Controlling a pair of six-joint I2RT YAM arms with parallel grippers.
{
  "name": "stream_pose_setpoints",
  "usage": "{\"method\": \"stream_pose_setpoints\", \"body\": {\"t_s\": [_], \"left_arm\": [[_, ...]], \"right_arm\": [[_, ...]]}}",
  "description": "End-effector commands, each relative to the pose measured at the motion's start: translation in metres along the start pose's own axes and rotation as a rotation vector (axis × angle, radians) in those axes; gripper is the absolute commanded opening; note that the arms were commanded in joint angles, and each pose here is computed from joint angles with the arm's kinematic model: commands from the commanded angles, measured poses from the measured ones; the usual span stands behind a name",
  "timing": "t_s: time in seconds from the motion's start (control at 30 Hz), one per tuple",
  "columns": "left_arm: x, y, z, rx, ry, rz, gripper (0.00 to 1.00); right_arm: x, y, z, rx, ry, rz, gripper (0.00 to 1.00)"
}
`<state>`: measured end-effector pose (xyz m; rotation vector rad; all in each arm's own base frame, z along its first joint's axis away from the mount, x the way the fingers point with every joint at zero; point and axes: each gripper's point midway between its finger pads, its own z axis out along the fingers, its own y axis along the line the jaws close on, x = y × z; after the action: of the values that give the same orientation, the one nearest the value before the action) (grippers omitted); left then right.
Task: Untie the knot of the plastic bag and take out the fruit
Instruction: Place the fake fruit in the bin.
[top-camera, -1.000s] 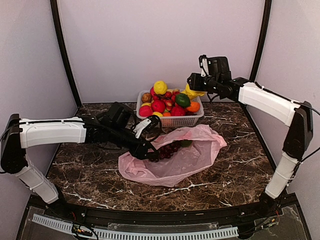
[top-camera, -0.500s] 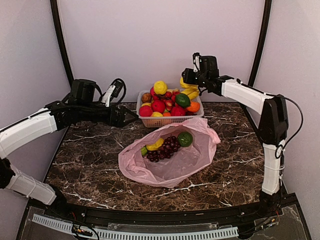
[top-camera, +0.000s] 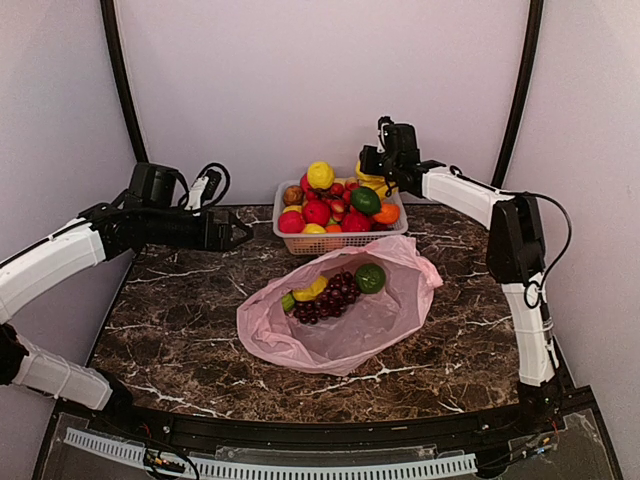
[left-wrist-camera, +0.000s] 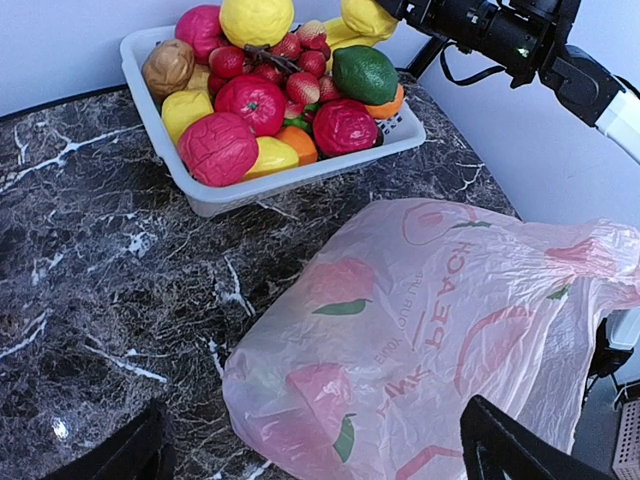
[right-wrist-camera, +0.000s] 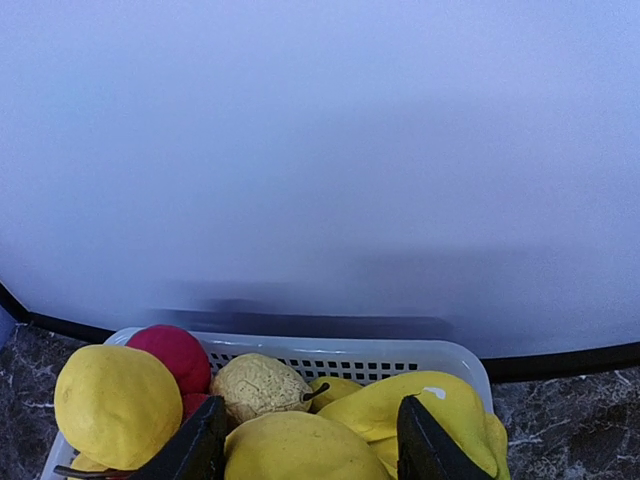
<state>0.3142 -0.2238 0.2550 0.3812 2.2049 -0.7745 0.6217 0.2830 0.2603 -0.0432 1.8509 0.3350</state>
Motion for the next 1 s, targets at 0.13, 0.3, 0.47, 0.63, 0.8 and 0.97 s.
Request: {"method": "stream_pose_setpoints", "body": {"t_s": [0.13, 0.3, 0.47, 0.63, 0.8, 0.97], "left_arm": [[0.022, 0.019, 0.004, -0.068, 0.055, -0.072, 0.99], [0.026, 0.020, 0.003, -0.071, 0.059, -0.084, 0.99], [0.030, 0.023, 0.002, -0.082, 0.063, -0.094, 0.99], [0.030, 0.025, 0.000, -0.098, 0.058, -0.090, 0.99], [0.026, 0.025, -0.002, -0.102, 0.047, -0.086, 0.99], [0.019, 0.009, -0.002, -0.019, 0.026, -0.067, 0.99]], "right_arm": [[-0.010, -0.001, 0.011, 0.008, -0.054, -0.002, 0.57], [-0.002, -0.005, 0.015, 0.028, -0.044, -0.008, 0.61], [0.000, -0.006, 0.017, 0.029, -0.043, -0.006, 0.66], [-0.006, 0.003, 0.015, -0.019, -0.046, -0.018, 0.69], [-0.022, 0.017, 0.002, -0.088, -0.058, -0.034, 0.74], [-0.049, 0.033, -0.033, -0.179, -0.077, -0.058, 0.87]]}}
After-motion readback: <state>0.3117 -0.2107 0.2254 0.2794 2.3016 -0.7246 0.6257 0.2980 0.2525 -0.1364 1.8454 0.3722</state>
